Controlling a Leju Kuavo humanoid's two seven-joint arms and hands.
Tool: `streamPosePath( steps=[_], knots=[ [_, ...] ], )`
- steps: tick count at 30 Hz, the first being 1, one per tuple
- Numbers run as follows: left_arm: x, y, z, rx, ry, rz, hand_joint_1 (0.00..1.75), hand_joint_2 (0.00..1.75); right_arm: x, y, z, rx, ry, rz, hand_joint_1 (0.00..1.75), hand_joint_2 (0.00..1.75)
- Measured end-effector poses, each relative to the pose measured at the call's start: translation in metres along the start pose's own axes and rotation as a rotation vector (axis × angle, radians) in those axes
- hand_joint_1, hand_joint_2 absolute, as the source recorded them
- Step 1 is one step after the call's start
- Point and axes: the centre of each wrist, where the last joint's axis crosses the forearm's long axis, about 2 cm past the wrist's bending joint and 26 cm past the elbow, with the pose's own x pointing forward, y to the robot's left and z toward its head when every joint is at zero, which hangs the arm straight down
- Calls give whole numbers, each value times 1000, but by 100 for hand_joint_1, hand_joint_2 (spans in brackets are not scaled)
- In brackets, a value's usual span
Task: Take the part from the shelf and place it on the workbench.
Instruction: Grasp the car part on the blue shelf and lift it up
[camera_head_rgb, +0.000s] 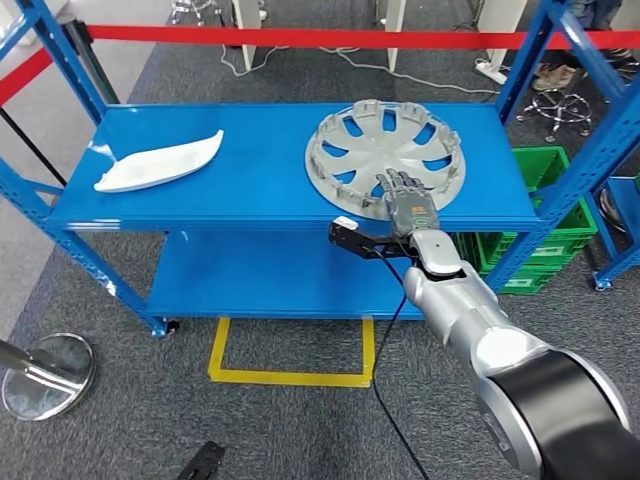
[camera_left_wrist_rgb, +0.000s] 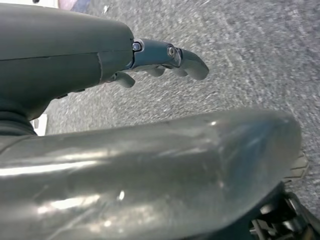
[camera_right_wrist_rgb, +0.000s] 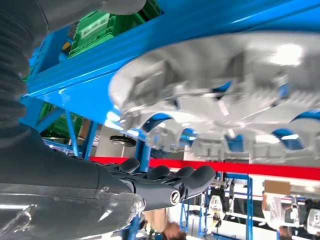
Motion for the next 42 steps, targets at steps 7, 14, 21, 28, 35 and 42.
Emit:
streamPosePath(
  steps=[7,14,21,28,35,42],
  knots=[
    [0,-1,0,-2,0,1,0,0,0,8,4,44,9,0,0,175],
    [1,0,0,-2,-5,6,0,0,-2,10,3,223,23,23,0,175],
    [5,3,-1,-2,-13,5,0,0,-1,5,-1,393,54,65,0,175],
    [6,2,0,-9,-14,4,0,0,-2,-1,-4,492,99,87,0,175],
    [7,1,0,-13,-15,4,0,0,-2,-1,-4,522,112,92,0,175],
    [7,1,0,-13,-12,4,0,0,-2,-4,-5,563,101,114,175,175]
  ],
)
